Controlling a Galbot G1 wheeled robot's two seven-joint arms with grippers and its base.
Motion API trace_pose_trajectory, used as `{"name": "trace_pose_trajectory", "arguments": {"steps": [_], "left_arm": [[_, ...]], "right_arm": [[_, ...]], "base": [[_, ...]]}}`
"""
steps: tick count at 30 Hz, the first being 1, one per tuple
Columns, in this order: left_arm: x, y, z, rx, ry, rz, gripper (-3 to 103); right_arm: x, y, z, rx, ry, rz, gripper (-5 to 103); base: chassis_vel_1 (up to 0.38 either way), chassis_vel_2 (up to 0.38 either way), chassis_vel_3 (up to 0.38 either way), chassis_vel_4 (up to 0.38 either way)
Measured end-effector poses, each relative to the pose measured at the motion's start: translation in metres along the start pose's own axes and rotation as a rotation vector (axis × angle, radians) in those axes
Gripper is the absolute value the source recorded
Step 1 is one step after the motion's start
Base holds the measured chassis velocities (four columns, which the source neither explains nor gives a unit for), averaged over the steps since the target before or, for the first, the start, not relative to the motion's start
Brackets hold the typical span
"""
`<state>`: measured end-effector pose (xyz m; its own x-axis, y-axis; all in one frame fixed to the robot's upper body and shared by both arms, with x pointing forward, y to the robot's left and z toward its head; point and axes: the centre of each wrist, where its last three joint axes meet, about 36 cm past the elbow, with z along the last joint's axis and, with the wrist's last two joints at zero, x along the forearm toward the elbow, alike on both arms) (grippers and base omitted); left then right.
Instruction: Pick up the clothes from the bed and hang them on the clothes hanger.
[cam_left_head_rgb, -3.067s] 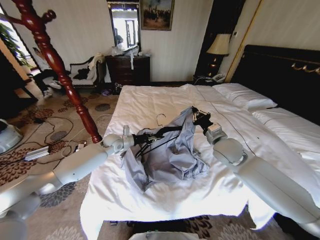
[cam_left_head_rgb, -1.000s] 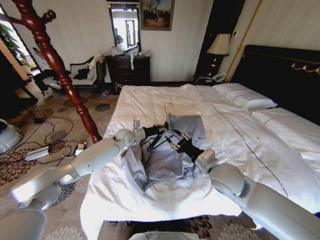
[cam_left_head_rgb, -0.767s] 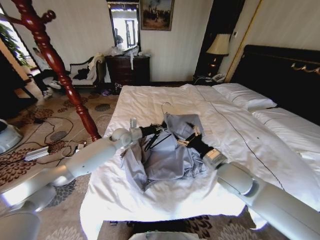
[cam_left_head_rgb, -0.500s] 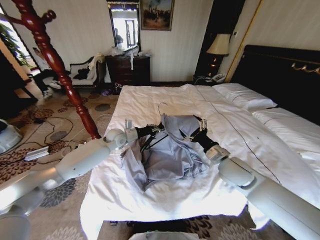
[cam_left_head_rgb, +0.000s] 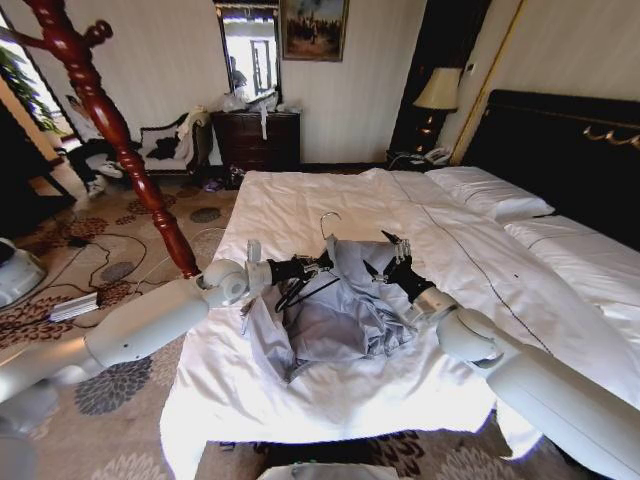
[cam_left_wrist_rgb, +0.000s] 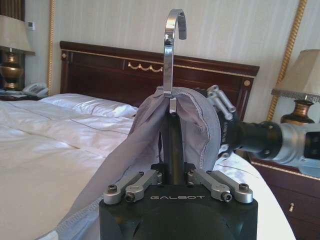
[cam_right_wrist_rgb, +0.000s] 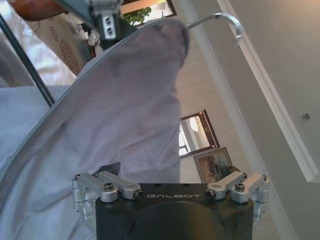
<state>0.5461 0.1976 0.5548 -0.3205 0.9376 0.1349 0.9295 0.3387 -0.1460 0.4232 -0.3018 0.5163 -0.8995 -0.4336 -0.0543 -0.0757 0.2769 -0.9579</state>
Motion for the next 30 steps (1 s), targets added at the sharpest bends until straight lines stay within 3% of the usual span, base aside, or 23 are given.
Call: {"name": "trace_pose_trajectory", "arguments": {"steps": [4,10,16,19,23,25,27,30], "left_arm": [[-0.003,-0.004,-0.001,-0.002,0.003,0.011,15],[-0.004,-0.009,-0.004,-0.001,0.011,0.022,15],[-0.004,-0.012,-0.002,-0.026,0.028,0.022,15],[-0.002,-0.01,0.0,-0.053,0.05,0.021,15],[-0.002,-0.004,0.0,-0.124,0.076,0.016,15],[-0.003,-0.003,0.0,-0.139,0.081,0.017,15],[-0.003,-0.001,-0.001,-0.166,0.095,0.019,15],[-0.004,-0.001,-0.001,-0.177,0.1,0.02,15]], "right_arm": [[0.0,0.003,0.005,0.012,0.014,-0.009,103],[-0.001,0.001,0.012,0.047,0.049,-0.018,90],[0.001,0.003,0.015,0.127,0.053,-0.039,63],[0.003,0.005,0.017,0.163,0.047,-0.052,58],[0.006,0.005,0.018,0.21,0.024,-0.074,37],[0.006,0.006,0.017,0.214,0.019,-0.079,37],[0.007,0.006,0.016,0.219,0.011,-0.085,26],[0.006,0.006,0.016,0.219,0.009,-0.086,22]], "base": [[0.0,0.0,0.0,0.0],[0.0,0.0,0.0,0.0],[0.0,0.0,0.0,0.0],[0.0,0.0,0.0,0.0],[0.0,0.0,0.0,0.0],[0.0,0.0,0.0,0.0],[0.0,0.0,0.0,0.0],[0.0,0.0,0.0,0.0]]}}
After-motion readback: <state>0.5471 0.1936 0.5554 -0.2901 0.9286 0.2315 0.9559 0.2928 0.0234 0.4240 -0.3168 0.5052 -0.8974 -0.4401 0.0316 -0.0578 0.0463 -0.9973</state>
